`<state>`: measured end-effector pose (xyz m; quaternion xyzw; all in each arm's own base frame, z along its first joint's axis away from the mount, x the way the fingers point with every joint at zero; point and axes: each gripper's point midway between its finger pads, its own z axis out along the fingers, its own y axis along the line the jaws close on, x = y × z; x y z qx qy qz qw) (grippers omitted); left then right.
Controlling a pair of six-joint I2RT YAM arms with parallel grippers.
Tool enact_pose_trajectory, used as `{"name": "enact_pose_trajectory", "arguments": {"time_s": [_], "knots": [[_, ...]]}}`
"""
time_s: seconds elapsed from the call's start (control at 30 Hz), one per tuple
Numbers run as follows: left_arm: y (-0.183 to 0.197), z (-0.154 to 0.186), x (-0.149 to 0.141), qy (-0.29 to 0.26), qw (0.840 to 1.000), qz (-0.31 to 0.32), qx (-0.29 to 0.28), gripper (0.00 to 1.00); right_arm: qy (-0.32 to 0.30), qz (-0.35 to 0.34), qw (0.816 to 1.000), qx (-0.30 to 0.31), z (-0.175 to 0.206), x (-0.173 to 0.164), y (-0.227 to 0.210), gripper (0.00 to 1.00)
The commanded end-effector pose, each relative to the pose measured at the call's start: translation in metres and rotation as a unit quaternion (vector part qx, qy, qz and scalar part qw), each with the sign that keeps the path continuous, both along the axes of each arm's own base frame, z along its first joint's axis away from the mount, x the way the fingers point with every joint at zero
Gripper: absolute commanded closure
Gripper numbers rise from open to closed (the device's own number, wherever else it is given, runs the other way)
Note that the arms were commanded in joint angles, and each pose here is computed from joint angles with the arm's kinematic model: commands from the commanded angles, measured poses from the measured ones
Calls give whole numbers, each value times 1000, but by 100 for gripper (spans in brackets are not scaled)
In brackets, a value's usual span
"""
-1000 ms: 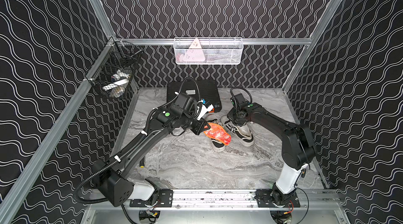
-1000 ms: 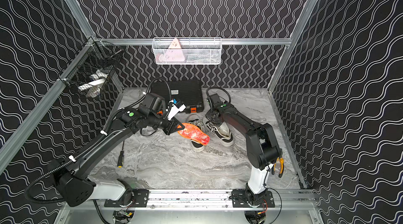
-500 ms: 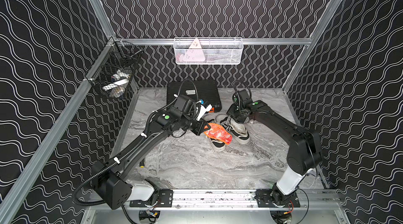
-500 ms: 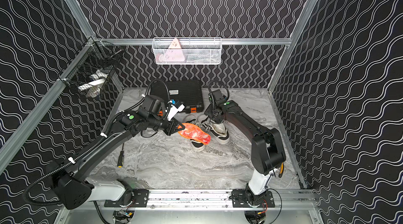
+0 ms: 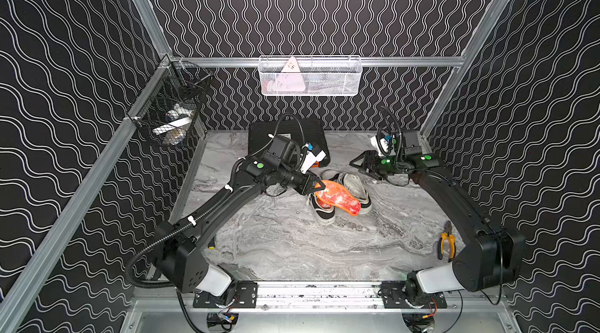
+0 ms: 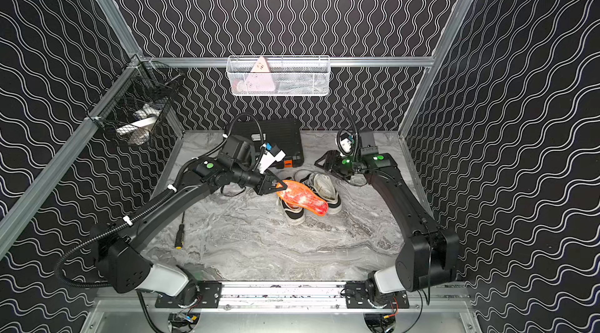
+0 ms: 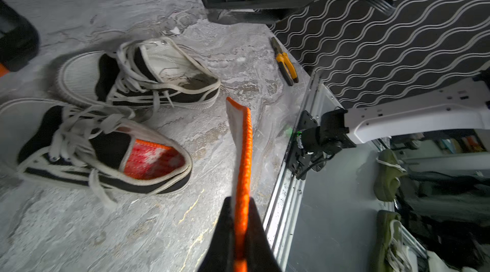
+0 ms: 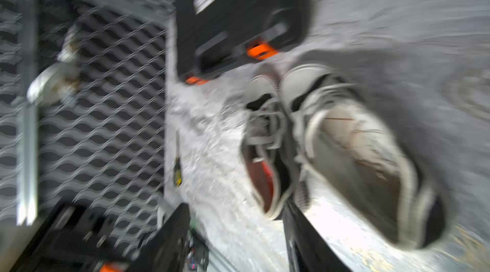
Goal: Insert the insole into the shoe
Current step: Adjust the shoe at the center of the board, then insert the insole into the shoe.
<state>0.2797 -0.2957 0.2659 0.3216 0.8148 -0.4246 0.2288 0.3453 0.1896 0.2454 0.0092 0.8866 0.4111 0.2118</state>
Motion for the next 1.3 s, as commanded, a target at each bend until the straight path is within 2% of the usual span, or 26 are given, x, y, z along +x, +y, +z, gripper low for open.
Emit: {"name": "enact_pose_trajectory", "arguments": {"time_s": [0.0, 0.07, 0.17, 0.23, 0.47, 0.6, 0.77, 0.87, 1.0, 1.1, 1.17, 1.27], "knots": [[-11, 16, -20, -4, 995, -87, -43, 100, -67, 125, 987, 71, 27, -28, 28, 40], [-11, 13, -23, -3, 993, -109, -34, 100, -81, 165, 979, 88, 31, -42, 39, 39], [-10, 7, -28, 7, 990, -137, -20, 100, -101, 206, 970, 77, 26, -59, 54, 38], [-10, 1, -21, 6, 992, -126, -6, 100, -94, 223, 966, 89, 23, -65, 59, 39], [-9, -3, -13, 8, 994, -112, -9, 100, -79, 228, 966, 94, 13, -74, 58, 41], [-8, -7, -12, 10, 994, -113, 0, 100, -84, 246, 959, 114, 24, -87, 59, 41], [-8, -7, -4, 2, 995, -97, 3, 100, -67, 255, 956, 126, 13, -104, 63, 44], [-8, -4, -1, 0, 996, -90, -1, 100, -54, 258, 958, 110, 0, -110, 66, 51], [-7, -5, 2, 3, 997, -81, 4, 100, -48, 232, 968, 86, -10, -102, 70, 81], [-3, -12, 16, 10, 999, -36, 27, 100, -49, 194, 979, 47, -20, -92, 72, 95], [-1, -11, 23, 20, 999, -10, 32, 92, -38, 164, 985, 34, -27, -84, 70, 99], [1, -4, 19, 21, 1000, -10, 6, 77, -42, 140, 987, 59, -23, -77, 73, 99]]}}
